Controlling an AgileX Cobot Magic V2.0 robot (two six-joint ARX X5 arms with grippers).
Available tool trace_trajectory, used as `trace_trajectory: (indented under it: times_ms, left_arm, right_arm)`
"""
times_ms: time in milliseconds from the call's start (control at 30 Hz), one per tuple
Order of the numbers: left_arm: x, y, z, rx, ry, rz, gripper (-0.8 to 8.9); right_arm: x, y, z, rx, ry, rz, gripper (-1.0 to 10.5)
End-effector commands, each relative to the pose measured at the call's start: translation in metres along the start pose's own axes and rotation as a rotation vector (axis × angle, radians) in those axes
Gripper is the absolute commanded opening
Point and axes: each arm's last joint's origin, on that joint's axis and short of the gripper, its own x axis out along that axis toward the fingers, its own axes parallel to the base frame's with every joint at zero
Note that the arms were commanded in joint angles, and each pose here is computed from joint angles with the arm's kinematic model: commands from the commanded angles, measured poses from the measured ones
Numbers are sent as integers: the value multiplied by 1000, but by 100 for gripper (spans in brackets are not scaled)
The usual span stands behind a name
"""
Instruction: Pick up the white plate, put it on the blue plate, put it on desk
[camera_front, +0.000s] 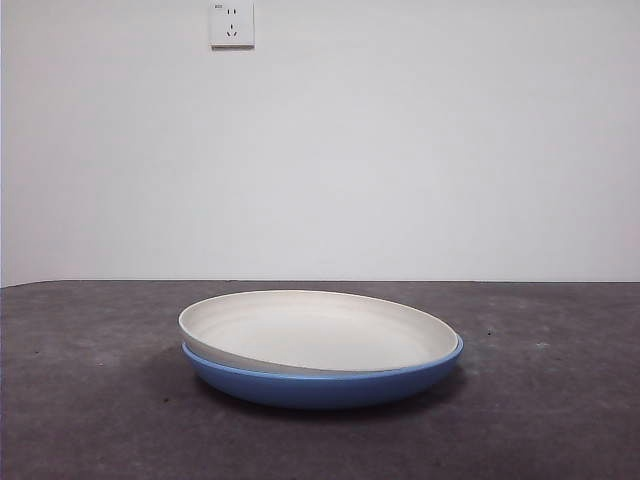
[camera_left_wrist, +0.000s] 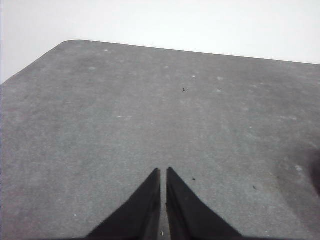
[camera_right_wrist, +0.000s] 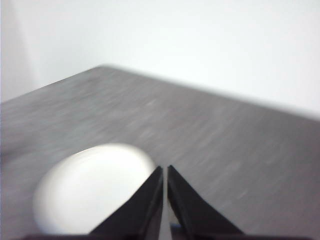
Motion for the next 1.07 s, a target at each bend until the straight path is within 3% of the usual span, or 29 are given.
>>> trace_trajectory:
  times_ms: [33,267,467,700,1067]
  left_arm:
    - [2,1,-7,12,25,6,20]
    - [2,1,-7,12,25,6,20]
    - [2,1,-7,12,25,6,20]
    - [2,1,-7,12,25,6,20]
    - [2,1,-7,12,25,6,19]
  right_arm:
    - [23,-12,-23,-115,-91,-90,9]
    - [54,-33,-94,-53,-15,-352,9]
    - [54,-41,-126,15,6,-516,9]
    - [55,-44,-146,38,73,-560,9]
    - [55,-44,-145,37,70,-562,9]
